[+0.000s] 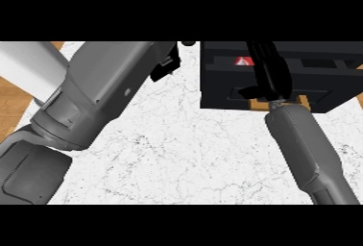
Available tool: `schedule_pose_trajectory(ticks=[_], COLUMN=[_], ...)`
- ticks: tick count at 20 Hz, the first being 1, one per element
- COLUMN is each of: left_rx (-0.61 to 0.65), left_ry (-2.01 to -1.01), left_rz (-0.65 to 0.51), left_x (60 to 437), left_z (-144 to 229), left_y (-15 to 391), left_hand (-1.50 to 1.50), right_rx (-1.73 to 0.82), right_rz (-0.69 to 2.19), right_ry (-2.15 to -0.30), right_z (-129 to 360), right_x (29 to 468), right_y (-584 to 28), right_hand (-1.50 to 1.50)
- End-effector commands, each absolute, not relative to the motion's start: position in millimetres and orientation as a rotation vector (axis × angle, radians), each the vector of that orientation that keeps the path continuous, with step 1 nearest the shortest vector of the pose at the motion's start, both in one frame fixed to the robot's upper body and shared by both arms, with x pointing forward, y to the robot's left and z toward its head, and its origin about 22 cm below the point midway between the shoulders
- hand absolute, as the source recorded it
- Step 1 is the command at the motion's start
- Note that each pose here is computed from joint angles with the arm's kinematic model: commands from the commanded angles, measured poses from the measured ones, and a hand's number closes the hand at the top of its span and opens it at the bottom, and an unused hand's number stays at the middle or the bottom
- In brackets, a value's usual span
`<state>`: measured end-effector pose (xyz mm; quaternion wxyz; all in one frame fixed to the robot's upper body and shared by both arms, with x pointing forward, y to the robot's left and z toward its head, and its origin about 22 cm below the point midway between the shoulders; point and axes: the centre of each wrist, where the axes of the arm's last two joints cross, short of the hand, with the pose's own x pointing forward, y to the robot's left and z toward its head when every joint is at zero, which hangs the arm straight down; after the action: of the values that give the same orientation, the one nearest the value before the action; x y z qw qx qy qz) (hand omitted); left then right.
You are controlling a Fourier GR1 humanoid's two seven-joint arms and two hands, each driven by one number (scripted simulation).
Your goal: Pick up the can, place it into the drawer and close the drawer
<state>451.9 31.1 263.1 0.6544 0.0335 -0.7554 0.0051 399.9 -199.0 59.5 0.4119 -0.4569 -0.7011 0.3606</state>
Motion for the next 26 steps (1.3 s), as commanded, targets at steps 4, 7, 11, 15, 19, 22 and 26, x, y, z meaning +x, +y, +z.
schedule_pose_trajectory(ticks=[4,7,11,15,19,22,26], left_rx=[0.095,0.096,0.061,0.059,0.068,0.083,0.07], left_ry=[-1.7,-1.685,-1.691,-1.701,-1.692,-1.695,-1.687], left_rz=[0.009,-0.012,0.006,-0.019,-0.029,-0.019,-0.016], left_x=[450,457,451,450,446,443,441], left_z=[261,248,278,270,265,234,236], left_y=[40,79,75,88,97,101,113], left_hand=[-1.5,-1.5,-1.5,-1.5,-1.5,-1.5,-1.5], right_rx=[-1.257,-1.28,-1.328,-1.345,-1.313,-1.278,-1.152], right_rz=[0.835,0.818,0.834,0.799,0.783,0.742,0.662], right_ry=[-1.781,-1.778,-1.786,-1.785,-1.812,-1.857,-1.945], right_z=[79,80,103,124,124,133,145], right_x=[436,442,456,465,467,469,471], right_y=[-182,-192,-171,-169,-176,-170,-154], right_hand=[-1.5,-1.5,-1.5,-1.5,-1.5,-1.5,-1.5])
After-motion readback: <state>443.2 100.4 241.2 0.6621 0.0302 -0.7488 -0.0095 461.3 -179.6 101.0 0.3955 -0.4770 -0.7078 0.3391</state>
